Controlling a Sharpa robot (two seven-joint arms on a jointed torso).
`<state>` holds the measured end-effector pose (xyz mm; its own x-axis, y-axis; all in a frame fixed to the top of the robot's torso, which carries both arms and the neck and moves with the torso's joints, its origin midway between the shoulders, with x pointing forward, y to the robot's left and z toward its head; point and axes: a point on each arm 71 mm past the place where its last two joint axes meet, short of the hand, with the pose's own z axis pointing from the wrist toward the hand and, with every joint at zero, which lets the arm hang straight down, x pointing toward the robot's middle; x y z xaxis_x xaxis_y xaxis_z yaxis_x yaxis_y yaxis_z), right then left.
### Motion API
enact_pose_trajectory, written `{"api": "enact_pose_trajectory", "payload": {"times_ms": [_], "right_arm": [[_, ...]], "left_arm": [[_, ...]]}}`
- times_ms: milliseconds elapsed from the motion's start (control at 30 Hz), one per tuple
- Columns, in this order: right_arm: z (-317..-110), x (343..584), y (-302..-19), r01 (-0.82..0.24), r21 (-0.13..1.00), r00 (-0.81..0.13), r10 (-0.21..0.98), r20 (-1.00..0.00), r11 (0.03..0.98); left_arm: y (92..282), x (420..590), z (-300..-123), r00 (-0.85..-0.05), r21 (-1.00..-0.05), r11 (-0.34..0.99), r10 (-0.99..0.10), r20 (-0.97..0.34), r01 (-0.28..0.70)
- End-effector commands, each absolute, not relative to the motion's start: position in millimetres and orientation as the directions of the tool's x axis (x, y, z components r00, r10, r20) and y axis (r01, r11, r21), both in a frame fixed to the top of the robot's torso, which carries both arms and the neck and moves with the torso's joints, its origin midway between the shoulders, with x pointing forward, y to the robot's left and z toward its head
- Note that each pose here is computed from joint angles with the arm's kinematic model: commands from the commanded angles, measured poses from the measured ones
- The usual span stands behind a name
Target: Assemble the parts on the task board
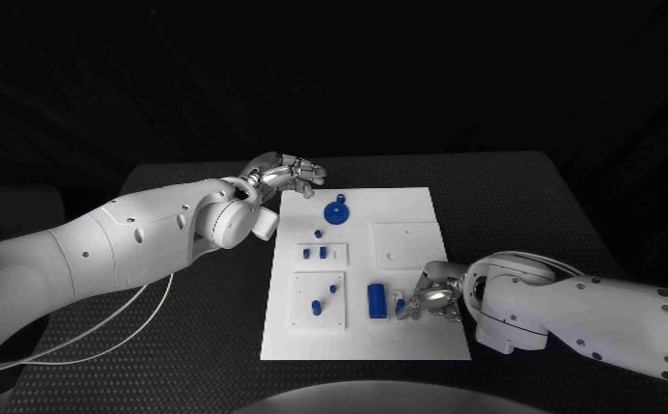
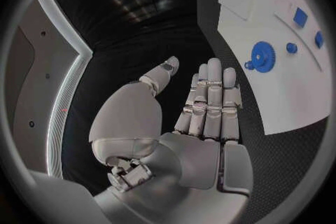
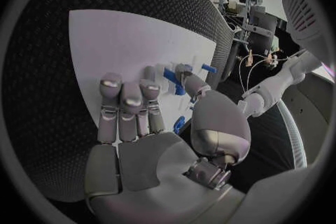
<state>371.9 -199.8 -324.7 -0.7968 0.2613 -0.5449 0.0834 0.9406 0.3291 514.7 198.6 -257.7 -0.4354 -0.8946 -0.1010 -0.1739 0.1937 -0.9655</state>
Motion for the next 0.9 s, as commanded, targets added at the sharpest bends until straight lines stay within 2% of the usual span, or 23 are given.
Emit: {"api": "enact_pose_trajectory", "payload": {"times_ms": [33, 567, 800, 900], "right_arm": [[-324.0, 371.1, -200.0, 0.099, 0.361, -0.795, 0.292, -0.532, 0.927], [-321.4, 375.9, -204.9, 0.117, 0.374, -0.774, 0.321, -0.546, 0.92], [-315.2, 382.2, -205.1, 0.011, 0.407, -0.726, 0.287, -0.625, 0.914], [-310.6, 384.3, -205.5, -0.038, 0.455, -0.692, 0.305, -0.654, 0.889]], "left_arm": [[196.9, 514.4, -257.0, -0.449, -0.967, 0.19, -0.889, -0.095, -0.17], [196.6, 514.5, -257.1, -0.45, -0.967, 0.19, -0.888, -0.095, -0.171], [197.1, 514.5, -257.1, -0.449, -0.967, 0.19, -0.888, -0.095, -0.171], [197.4, 514.6, -257.2, -0.449, -0.967, 0.19, -0.889, -0.096, -0.171]]}}
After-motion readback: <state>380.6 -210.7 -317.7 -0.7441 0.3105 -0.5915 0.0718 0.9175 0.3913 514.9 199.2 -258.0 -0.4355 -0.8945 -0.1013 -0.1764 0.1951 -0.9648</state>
